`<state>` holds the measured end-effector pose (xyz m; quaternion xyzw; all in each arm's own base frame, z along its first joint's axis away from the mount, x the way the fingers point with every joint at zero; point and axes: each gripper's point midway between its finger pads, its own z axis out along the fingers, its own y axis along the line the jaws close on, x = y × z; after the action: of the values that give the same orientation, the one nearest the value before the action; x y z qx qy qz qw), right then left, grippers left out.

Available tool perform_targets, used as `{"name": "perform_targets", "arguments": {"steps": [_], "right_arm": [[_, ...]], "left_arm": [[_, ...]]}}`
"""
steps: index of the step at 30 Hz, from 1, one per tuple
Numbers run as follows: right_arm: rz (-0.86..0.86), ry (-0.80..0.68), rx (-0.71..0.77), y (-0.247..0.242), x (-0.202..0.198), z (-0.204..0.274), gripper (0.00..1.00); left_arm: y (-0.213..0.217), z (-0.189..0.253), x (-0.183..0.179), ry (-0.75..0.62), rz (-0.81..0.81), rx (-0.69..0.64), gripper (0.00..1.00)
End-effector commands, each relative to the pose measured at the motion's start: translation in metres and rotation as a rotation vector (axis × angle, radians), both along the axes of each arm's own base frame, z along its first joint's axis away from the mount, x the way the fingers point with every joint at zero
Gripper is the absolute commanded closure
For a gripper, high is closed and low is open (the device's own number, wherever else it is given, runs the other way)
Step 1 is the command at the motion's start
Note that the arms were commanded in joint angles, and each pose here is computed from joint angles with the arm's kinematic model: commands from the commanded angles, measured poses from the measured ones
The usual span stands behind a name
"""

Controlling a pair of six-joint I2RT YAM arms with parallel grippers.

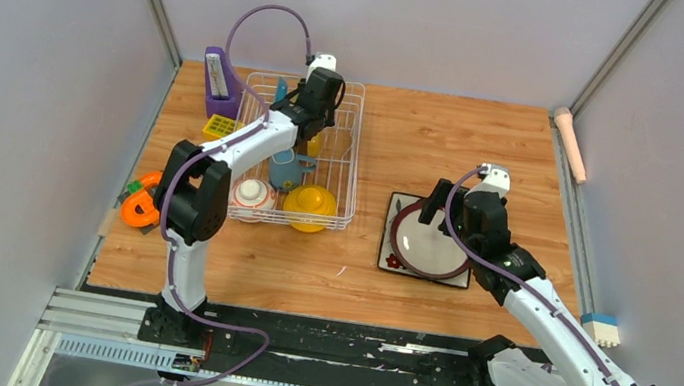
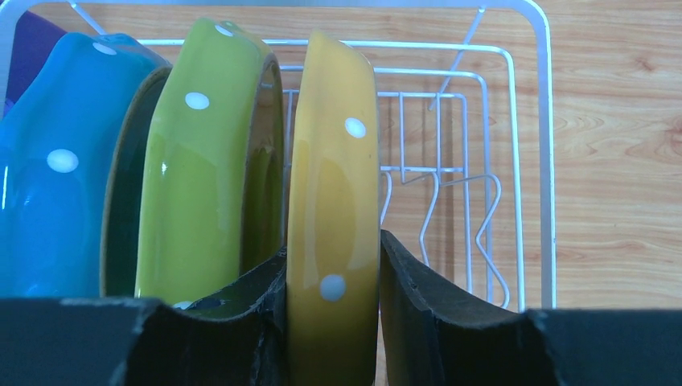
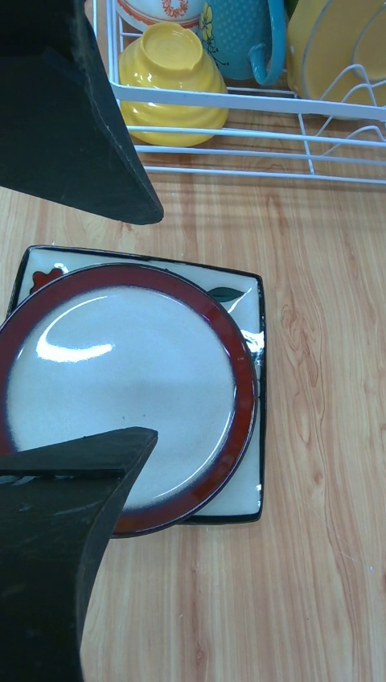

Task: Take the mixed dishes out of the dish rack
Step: Pick up the plate from the dish rack.

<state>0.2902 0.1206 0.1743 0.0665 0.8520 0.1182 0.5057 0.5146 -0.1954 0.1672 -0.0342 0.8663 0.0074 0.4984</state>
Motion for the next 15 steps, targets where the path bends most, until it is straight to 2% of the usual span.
{"name": "perform_targets", "arguments": {"steps": [1,7,9,12,15], "right_arm": [[-0.004,-0.035,0.015,0.003,0.005,0.009,0.0],[-0.004,-0.038,0.016,0.003,0.005,0.01,0.0],[-0.006,-0.039,0.016,0.002,0.005,0.01,0.0],[-0.008,-0.041,0.014,0.002,0.005,0.011,0.0],[-0.008,-0.04,0.016,0.002,0.005,0.011,0.0]], "left_arm": [[0.005,0.063,0.003,-0.122,0.007,-0.022,0.57],[0.004,0.063,0.004,-0.119,0.003,-0.02,0.63],[0.004,0.065,0.004,-0.121,0.001,-0.02,0.71],[0.002,0.069,0.003,-0.124,-0.016,-0.021,0.97],[-0.003,0.077,0.003,-0.137,-0.041,-0.04,1.0]]}}
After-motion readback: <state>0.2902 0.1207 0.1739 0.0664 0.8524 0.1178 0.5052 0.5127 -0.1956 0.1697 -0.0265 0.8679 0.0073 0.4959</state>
